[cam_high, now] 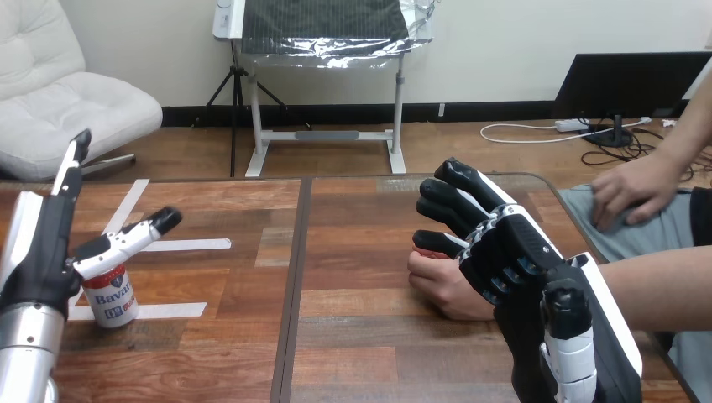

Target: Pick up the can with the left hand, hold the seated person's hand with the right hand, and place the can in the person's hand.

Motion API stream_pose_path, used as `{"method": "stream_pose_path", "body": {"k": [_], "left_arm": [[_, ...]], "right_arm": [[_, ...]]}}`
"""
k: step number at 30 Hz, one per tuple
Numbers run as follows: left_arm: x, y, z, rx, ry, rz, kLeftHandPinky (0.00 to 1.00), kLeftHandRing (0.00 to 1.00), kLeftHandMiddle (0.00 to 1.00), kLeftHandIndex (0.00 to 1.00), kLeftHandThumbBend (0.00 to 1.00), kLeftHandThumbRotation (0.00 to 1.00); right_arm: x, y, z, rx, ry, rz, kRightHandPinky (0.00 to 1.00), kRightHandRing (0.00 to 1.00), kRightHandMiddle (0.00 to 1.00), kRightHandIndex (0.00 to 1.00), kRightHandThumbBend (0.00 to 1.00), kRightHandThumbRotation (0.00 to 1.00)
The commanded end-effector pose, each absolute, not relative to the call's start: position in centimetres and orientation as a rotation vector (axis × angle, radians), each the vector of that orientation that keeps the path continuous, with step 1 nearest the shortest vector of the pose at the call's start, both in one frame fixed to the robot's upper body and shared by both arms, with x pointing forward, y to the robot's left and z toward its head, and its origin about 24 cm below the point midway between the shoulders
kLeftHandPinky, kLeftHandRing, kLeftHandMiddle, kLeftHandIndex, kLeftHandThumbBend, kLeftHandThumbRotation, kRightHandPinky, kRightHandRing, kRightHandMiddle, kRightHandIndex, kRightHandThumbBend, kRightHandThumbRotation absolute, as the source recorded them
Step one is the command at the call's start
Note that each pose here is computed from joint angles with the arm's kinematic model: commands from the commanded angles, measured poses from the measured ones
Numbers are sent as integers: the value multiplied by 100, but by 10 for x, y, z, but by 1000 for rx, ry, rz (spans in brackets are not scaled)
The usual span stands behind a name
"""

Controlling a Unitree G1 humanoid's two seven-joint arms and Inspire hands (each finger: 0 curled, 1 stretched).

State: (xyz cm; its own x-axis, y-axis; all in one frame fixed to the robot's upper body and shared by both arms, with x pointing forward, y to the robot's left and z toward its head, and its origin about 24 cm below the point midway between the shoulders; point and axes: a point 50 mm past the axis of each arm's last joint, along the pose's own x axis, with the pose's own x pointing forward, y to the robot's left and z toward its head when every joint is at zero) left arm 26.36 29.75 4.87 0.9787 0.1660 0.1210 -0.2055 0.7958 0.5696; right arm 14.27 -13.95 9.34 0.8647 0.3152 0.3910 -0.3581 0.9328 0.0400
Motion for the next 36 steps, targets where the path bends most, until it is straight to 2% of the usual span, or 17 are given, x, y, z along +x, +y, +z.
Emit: {"method": "stream_pose_path", "body": {"k": [1, 18, 36], "left_arm": [[283, 302, 70, 664, -123, 206, 94, 97, 97, 98, 82, 41], [288, 317, 60, 685, -24, 240, 89, 95, 95, 97, 82, 35], [292, 328, 50, 729, 80, 254, 88, 95, 96, 97, 82, 37]], "right_arm": [[146, -139, 104, 119, -467, 346, 80, 88, 87, 89, 87, 92], [146, -138, 106, 117, -473, 346, 80, 87, 87, 89, 86, 92], [146, -138, 106, 118, -475, 345, 80, 87, 86, 88, 86, 92]]}}
